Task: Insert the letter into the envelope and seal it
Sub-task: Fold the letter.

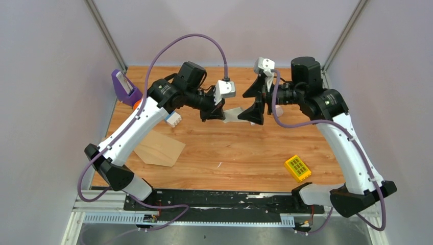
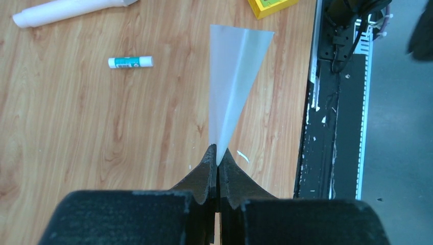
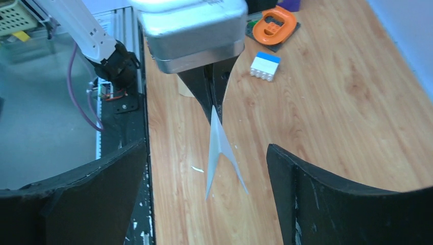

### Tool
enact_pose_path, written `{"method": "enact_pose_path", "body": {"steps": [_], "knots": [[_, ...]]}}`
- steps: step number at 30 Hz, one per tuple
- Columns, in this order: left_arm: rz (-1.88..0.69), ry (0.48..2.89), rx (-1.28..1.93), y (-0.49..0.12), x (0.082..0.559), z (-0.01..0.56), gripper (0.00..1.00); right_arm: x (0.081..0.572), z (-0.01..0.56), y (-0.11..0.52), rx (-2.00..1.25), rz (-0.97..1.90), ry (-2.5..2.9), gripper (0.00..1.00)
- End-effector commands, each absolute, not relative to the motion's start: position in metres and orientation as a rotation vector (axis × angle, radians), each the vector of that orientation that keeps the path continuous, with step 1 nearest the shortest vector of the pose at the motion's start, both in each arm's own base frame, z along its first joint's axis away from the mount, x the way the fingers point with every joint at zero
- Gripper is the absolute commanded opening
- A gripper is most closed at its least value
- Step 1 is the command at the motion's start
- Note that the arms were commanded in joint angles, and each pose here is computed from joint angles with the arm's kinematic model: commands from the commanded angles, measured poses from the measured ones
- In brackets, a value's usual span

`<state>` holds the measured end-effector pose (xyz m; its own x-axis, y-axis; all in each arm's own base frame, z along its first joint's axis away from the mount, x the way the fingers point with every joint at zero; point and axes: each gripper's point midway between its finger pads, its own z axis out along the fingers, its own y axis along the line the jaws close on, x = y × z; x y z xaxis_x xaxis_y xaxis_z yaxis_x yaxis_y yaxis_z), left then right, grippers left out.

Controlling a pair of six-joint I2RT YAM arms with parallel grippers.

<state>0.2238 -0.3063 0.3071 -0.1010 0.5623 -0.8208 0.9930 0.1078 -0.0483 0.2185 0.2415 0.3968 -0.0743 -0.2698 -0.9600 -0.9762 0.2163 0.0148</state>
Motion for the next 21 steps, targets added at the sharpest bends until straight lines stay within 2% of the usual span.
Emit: {"method": "enact_pose_path", "body": {"steps": [1, 4, 15, 17, 21], "knots": [[-0.837, 1.689, 1.526, -0.305, 0.223, 0.32, 0.0, 0.223, 0.389, 0.258, -1.188, 1.104, 1.582, 0.87], [-0.842, 1.685, 1.53, -0.304, 0.221, 0.319, 0.0, 0.226, 0.384, 0.262, -1.187, 1.137, 1.6, 0.8], [-0.856, 1.668, 1.542, -0.304, 0.216, 0.318, 0.0, 0.234, 0.388, 0.257, -1.148, 1.209, 1.614, 0.36], [-0.856, 1.665, 1.541, -0.304, 0.216, 0.319, 0.0, 0.234, 0.385, 0.256, -1.147, 1.213, 1.622, 0.34], [-0.856, 1.663, 1.54, -0.304, 0.216, 0.32, 0.0, 0.235, 0.377, 0.256, -1.149, 1.213, 1.637, 0.37]]}}
